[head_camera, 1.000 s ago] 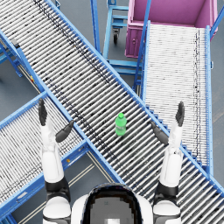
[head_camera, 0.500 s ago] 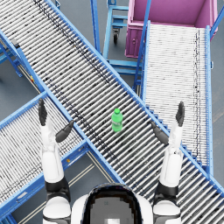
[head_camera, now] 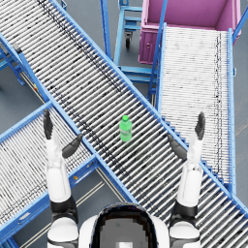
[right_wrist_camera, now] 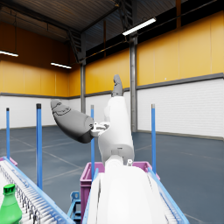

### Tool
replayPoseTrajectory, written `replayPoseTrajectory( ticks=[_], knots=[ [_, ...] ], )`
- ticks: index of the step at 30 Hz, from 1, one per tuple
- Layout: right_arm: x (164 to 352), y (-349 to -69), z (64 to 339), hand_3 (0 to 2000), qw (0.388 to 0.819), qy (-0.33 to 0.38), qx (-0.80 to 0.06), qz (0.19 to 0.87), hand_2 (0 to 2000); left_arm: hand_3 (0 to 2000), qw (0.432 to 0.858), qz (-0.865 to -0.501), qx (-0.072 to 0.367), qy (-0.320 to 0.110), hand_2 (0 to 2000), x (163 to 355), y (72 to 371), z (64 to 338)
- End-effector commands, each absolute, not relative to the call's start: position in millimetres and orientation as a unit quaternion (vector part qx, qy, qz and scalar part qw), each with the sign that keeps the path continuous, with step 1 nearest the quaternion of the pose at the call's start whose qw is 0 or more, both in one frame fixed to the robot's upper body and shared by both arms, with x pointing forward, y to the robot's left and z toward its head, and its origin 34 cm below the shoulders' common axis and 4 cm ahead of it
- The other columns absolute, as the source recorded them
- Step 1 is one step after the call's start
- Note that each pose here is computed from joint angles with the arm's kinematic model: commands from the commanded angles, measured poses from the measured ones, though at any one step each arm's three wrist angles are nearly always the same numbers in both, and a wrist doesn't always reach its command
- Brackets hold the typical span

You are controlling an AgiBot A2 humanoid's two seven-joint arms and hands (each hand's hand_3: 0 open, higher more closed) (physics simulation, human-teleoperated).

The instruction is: Pick up the oil and place it on the left assembly line, put the cola on the right, and keep Sprite still

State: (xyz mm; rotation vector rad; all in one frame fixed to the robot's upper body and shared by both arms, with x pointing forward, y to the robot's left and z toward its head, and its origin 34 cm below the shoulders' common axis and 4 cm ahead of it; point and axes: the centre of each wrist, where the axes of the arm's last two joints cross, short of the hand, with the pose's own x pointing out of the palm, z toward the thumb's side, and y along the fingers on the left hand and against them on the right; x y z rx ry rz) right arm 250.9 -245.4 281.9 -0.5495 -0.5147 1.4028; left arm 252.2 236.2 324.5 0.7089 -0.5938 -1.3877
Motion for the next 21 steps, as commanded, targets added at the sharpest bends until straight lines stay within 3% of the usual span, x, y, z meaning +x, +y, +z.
replayPoseTrajectory(
  ticks=[1, 9, 21],
  knots=[
    [251.2, -244, 281, 0, 0.697, -0.230, -0.243, 0.635, 0, 0, 0.671, -0.621, 0.309, -0.262, 0, 252.7, 235, 322],
    [254.6, -230, 268, 0, 0.651, -0.216, -0.195, 0.701, 0, 0, 0.654, -0.676, 0.237, -0.243, 0, 257.1, 224, 297],
    [255.9, -208, 241, 0, 0.568, -0.177, -0.098, 0.798, 0, 0, 0.625, -0.751, 0.092, -0.193, 0, 257.4, 206, 249]
  ],
)
